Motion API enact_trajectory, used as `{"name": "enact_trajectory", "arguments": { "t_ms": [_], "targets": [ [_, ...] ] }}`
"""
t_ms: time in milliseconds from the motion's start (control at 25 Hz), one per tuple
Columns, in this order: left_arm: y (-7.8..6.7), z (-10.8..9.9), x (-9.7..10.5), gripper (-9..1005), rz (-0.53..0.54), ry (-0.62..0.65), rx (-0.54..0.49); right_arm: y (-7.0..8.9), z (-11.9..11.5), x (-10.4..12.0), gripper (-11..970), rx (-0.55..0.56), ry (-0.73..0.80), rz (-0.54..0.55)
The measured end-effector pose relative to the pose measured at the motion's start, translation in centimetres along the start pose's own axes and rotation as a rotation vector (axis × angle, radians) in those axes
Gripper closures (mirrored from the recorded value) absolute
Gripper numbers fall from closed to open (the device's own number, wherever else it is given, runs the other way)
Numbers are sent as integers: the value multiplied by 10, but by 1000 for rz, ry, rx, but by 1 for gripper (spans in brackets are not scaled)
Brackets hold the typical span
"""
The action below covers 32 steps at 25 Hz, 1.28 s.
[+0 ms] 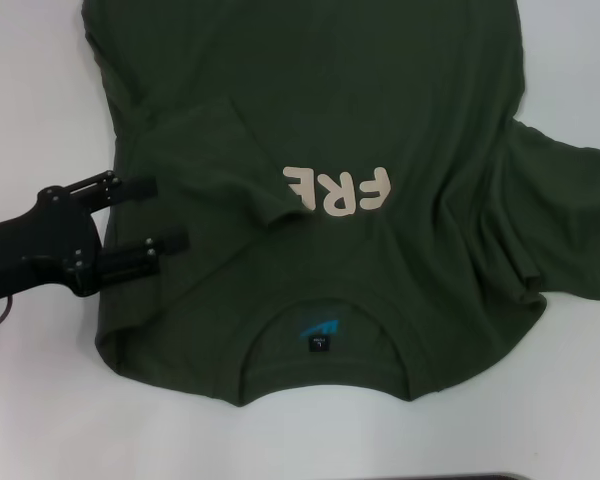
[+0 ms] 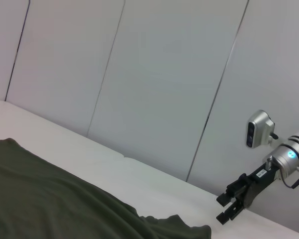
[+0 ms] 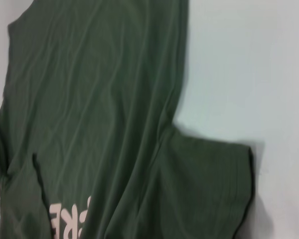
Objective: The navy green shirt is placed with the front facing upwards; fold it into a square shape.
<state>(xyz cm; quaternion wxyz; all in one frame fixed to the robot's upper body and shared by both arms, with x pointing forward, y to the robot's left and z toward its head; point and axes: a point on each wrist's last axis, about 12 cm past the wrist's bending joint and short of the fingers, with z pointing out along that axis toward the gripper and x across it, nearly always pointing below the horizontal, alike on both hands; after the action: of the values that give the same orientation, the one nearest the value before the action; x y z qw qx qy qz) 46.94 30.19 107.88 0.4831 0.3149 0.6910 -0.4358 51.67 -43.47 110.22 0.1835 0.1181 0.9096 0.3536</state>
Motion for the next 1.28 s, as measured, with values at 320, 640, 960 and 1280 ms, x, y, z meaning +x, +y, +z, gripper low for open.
{"name": "enact_trajectory", "arguments": {
  "t_ms": [320, 640, 960, 1280],
  "targets": [
    [1, 0, 0, 183, 5, -3, -7, 1, 15, 2, 94, -11, 12, 45],
    [1, 0, 0, 183, 8, -3, -9, 1, 24, 3, 97, -7, 9, 69],
    [2, 0, 0, 183, 9, -3, -21, 3, 30, 1, 99, -3, 0, 70],
    [2, -1, 1, 183, 6, -2, -28, 3, 38, 1, 102, 4, -4, 78]
  ]
}}
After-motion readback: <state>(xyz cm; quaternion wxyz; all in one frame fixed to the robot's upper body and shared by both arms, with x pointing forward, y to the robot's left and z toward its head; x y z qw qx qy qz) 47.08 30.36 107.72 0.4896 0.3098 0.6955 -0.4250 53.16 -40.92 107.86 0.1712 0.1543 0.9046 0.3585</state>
